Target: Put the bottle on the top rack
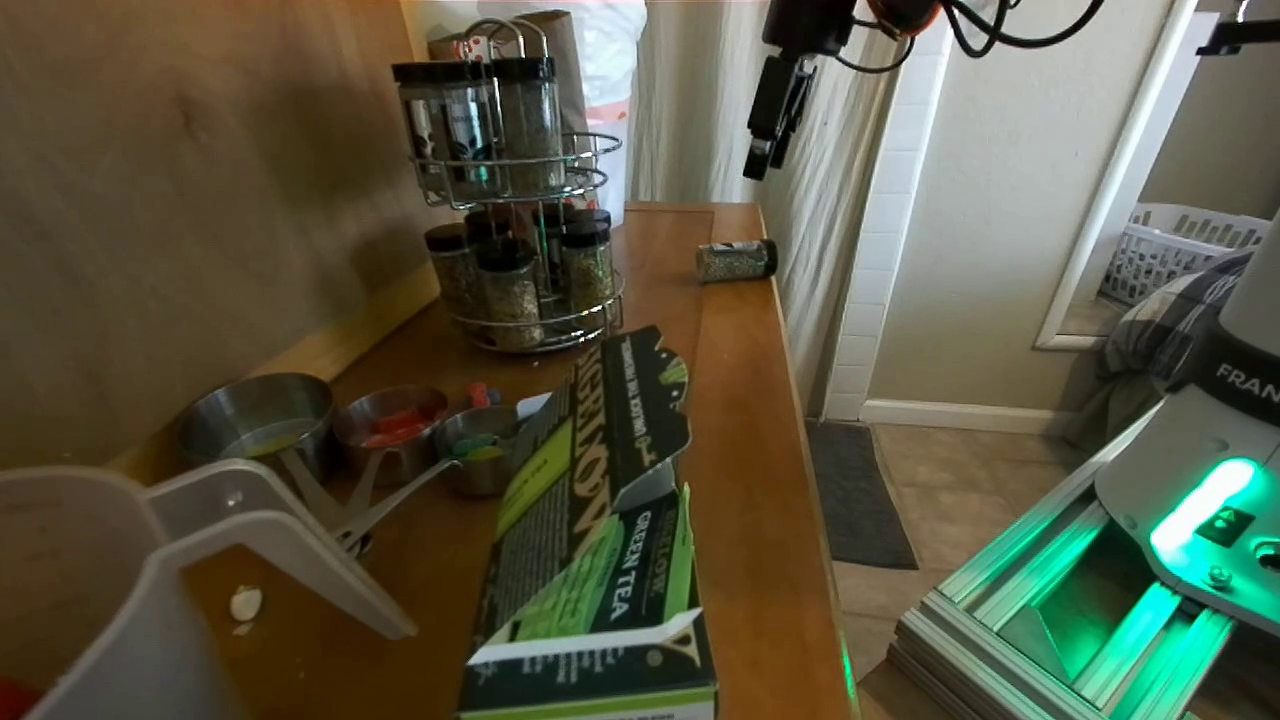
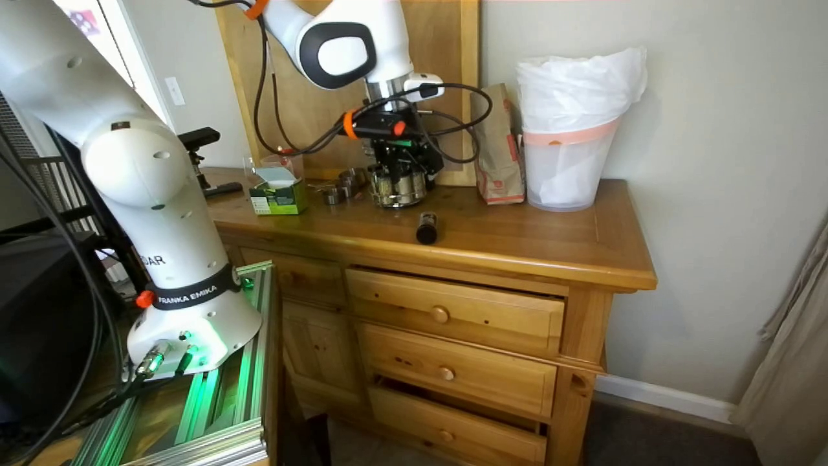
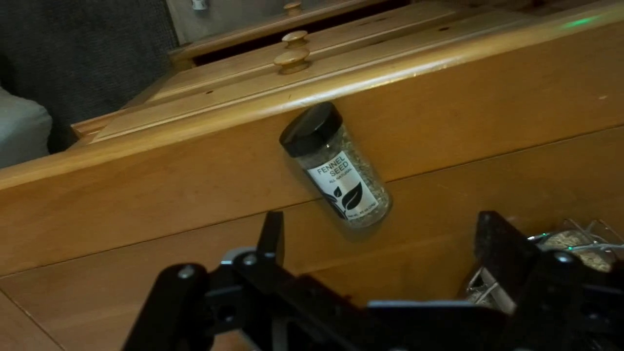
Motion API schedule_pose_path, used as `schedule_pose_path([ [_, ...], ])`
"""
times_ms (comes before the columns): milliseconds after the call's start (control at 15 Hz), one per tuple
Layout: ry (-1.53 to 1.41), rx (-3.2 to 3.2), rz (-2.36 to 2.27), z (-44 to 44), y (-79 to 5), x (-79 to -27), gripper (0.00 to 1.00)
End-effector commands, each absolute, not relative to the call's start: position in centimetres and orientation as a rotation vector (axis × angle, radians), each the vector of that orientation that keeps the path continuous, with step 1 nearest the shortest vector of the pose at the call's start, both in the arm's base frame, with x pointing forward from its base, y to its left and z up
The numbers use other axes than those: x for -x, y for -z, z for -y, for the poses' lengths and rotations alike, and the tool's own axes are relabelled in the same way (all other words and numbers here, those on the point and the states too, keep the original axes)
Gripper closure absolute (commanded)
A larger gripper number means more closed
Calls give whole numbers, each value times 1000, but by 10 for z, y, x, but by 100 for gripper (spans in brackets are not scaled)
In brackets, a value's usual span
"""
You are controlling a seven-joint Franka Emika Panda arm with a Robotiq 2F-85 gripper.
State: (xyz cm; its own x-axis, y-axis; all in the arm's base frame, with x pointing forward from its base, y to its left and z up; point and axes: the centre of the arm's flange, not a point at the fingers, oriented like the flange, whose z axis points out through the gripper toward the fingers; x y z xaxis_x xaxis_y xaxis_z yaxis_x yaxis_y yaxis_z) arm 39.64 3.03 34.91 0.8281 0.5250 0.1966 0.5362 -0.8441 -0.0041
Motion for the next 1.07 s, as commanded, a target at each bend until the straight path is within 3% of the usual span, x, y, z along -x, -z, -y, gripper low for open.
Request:
schedule_pose_path([
  [0,254,3012,1034,-26,-332,-398,0],
  [533,77,2870,1555,-37,-314,-395,0],
  [1000,-5,2802,1591,-40,-293,-389,0],
])
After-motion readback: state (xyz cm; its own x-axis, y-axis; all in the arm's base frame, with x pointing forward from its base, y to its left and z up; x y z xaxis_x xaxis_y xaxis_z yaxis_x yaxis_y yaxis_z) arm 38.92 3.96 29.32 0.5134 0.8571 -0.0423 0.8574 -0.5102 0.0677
